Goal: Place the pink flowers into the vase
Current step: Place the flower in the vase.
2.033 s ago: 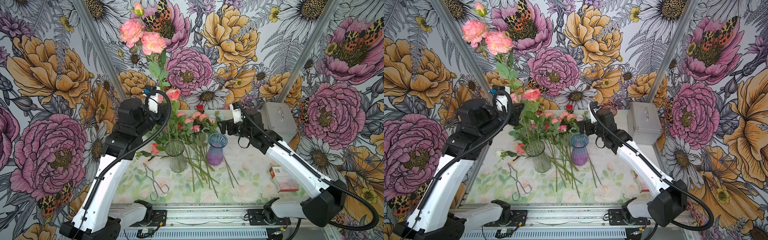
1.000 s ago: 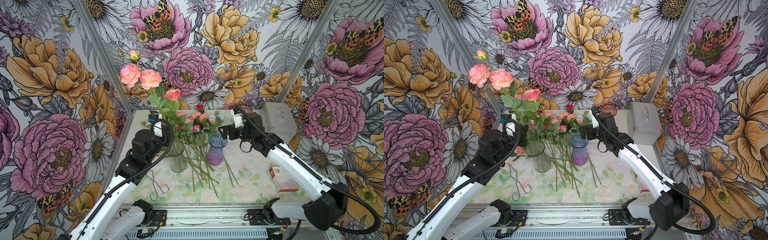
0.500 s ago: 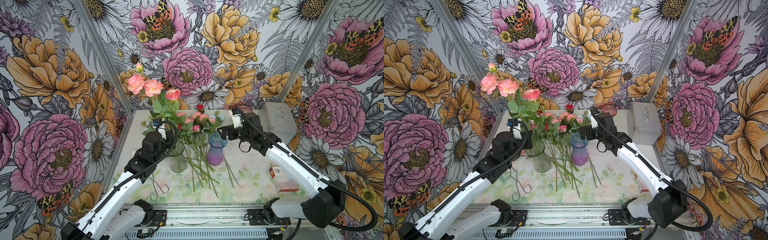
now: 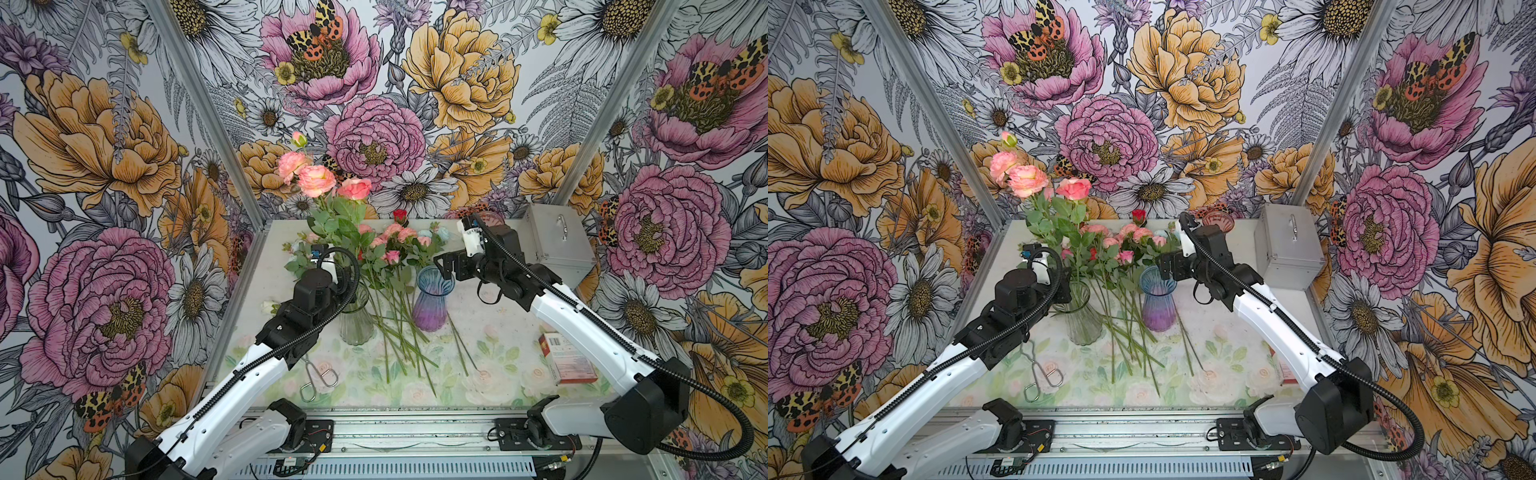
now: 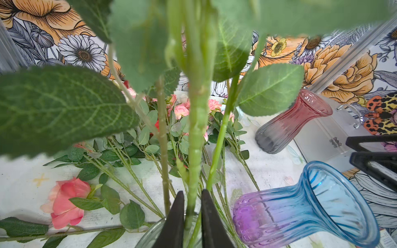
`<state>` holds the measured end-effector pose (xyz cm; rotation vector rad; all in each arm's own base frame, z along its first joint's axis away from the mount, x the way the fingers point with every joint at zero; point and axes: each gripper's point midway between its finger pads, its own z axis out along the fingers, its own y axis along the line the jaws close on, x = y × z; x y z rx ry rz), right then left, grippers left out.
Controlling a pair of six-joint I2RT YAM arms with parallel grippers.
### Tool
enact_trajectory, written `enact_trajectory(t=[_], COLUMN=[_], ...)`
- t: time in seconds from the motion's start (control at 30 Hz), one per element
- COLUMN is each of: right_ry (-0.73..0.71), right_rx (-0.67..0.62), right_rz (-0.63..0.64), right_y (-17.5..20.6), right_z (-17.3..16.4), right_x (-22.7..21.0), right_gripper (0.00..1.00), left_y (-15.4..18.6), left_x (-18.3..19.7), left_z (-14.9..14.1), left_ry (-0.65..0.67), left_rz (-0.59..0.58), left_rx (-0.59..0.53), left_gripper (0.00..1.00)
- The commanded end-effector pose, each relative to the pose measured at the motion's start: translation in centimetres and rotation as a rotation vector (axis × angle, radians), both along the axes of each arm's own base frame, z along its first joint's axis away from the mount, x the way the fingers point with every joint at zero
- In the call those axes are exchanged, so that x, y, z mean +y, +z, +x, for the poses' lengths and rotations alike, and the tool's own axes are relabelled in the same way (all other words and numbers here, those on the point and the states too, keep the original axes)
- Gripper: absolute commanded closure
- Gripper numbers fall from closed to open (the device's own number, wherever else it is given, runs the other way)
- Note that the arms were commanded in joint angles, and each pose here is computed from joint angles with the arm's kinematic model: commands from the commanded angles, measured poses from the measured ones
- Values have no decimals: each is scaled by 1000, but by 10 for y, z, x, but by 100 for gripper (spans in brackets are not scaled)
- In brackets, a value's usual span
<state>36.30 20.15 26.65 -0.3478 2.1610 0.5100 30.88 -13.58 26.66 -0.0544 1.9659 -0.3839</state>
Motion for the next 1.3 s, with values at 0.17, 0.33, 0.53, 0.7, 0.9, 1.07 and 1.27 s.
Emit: enact_trajectory(t=[0.17, 0.33, 0.53, 0.7, 0.9, 1.07, 1.27], right_ry=[-13, -12, -15, -17, -23, -29, -40], right_rx=[-24, -24, -25, -30, -51, -57, -33], right_rz=[32, 33, 32, 42, 68, 87, 100], right_y=[16, 16, 16, 21, 36, 45, 39], right_z=[3, 3, 3, 5, 12, 21, 31], right_x=[-1, -1, -2, -3, -7, -9, -12], right_gripper=[1, 1, 1, 1, 1, 1, 1], left_y=[4, 3, 6, 13, 23, 29, 32], left_x=[2, 2, 6, 7, 10, 10, 4], left_z=[-2, -4, -9, -15, -22, -23, -25], left_ry=[22, 17, 22, 17, 14, 6, -20], left_rz=[-4, -2, -1, -4, -10, -9, -3], left_rx=[-27, -23, -22, -26, -46, -54, -57], left_gripper=[80, 65, 57, 48, 30, 21, 17])
